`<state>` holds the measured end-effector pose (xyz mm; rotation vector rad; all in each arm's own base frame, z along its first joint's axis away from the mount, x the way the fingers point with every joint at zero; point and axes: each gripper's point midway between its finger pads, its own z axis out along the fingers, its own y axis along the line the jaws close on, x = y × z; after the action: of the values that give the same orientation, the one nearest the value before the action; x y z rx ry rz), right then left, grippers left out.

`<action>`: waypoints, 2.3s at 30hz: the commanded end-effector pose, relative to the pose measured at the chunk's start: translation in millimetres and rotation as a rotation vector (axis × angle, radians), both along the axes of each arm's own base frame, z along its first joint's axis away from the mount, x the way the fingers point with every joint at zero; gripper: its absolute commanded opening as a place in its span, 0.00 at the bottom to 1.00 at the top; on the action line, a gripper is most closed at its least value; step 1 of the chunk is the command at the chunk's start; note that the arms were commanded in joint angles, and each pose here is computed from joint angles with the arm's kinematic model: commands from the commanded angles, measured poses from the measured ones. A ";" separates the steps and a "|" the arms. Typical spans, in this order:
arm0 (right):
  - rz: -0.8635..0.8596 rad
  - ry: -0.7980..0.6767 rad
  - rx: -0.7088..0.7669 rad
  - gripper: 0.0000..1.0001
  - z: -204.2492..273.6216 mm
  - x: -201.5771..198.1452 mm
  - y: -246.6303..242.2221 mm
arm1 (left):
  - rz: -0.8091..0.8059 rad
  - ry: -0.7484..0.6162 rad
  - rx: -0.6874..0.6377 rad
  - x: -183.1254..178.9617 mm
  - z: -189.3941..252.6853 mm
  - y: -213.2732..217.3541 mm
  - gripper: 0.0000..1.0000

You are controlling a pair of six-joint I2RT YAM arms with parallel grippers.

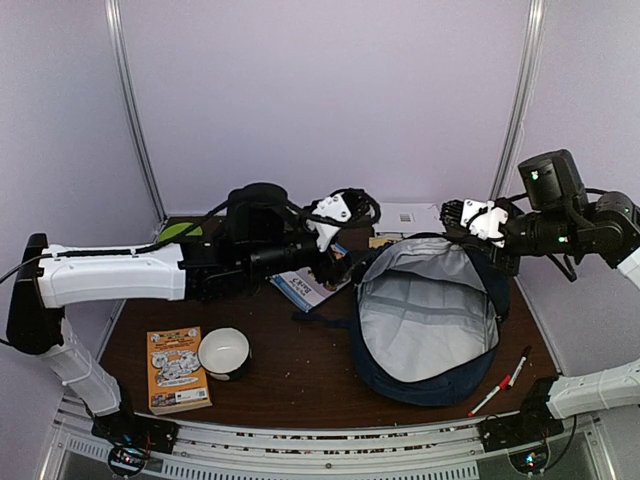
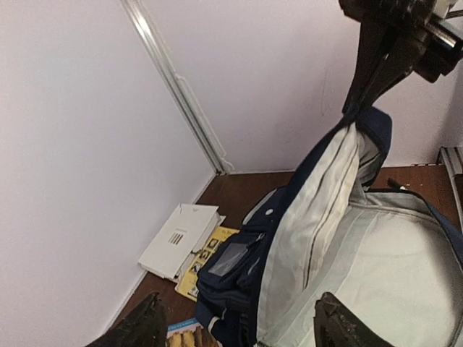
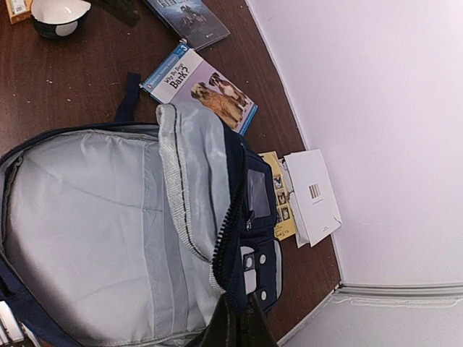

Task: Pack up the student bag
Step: Pass from the right arm to the left

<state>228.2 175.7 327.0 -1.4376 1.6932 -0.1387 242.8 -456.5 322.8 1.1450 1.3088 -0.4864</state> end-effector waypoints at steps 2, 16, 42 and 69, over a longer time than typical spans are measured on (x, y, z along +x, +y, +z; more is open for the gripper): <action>0.150 -0.011 0.119 0.00 33.3 -30.5 10.9 | -0.221 -0.095 0.031 -22.5 24.2 -32.7 0.71; 0.236 -0.001 0.073 0.00 21.3 -52.8 3.3 | -0.615 -0.003 0.134 -64.1 -20.9 -86.1 0.59; 0.230 0.008 0.079 0.00 19.8 -47.5 8.3 | -0.652 0.219 0.151 -67.4 -70.0 -101.0 0.67; 0.076 0.005 0.188 0.00 16.1 -20.0 14.1 | 0.130 0.092 0.000 70.0 -16.7 -53.7 0.00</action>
<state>197.7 177.2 320.0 -1.4851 1.6729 0.0169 219.9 -547.2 264.8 1.5591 1.3316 -0.9343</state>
